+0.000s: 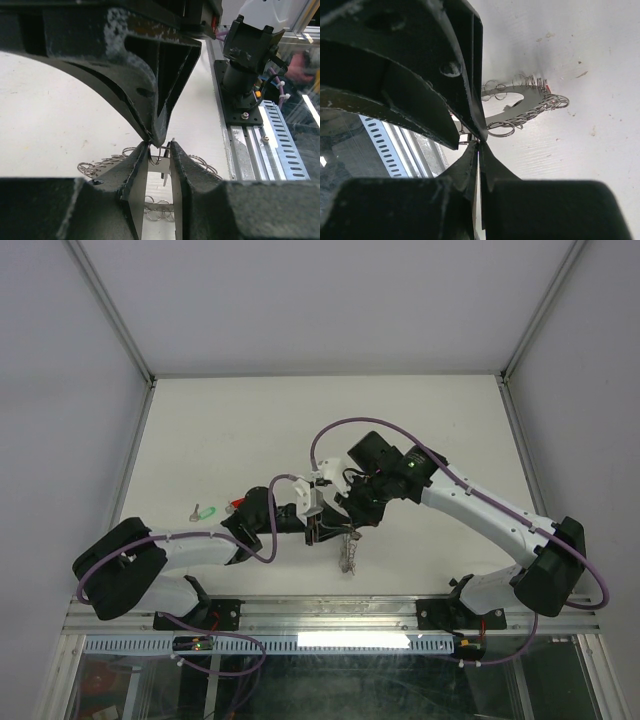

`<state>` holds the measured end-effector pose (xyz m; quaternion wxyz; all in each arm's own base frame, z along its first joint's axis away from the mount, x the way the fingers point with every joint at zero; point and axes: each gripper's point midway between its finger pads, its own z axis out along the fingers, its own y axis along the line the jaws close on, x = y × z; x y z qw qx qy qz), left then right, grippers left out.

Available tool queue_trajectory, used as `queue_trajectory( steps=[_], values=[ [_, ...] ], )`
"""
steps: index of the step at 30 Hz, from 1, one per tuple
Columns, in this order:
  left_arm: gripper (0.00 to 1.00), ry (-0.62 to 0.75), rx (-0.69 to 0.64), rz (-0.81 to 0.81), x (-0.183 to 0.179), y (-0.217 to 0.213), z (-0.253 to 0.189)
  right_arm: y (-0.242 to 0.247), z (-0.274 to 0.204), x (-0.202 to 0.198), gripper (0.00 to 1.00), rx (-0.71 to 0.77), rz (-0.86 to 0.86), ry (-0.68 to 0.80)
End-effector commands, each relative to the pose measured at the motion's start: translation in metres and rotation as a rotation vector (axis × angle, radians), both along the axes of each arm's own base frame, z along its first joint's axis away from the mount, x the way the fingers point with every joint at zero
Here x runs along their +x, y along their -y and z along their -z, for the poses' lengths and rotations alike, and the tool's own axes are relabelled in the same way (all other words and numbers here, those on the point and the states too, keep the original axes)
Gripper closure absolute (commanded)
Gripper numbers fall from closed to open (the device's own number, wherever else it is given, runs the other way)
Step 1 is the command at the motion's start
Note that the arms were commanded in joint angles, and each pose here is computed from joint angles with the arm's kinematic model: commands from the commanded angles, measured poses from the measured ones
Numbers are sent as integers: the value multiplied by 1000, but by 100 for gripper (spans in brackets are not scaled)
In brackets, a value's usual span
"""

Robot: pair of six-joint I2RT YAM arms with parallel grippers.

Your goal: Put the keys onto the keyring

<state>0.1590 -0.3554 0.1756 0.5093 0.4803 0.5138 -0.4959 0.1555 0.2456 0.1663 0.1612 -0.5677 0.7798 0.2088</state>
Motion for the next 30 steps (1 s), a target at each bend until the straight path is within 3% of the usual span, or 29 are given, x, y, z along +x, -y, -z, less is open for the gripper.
queue_trajectory(
  steps=[1,17,24,30],
  values=[
    [77,31,-72,-17,-3,-3,-16,-15,-24,8,100,124,9,55],
    [81,27,-66,-13,-1,0,-12,-17,-29,8,100,155,8,47],
    [88,20,-43,-6,-1,2,-6,-16,-29,9,100,154,10,50],
    [100,14,-28,-7,-1,1,-2,-16,-31,10,100,162,13,56]
  ],
)
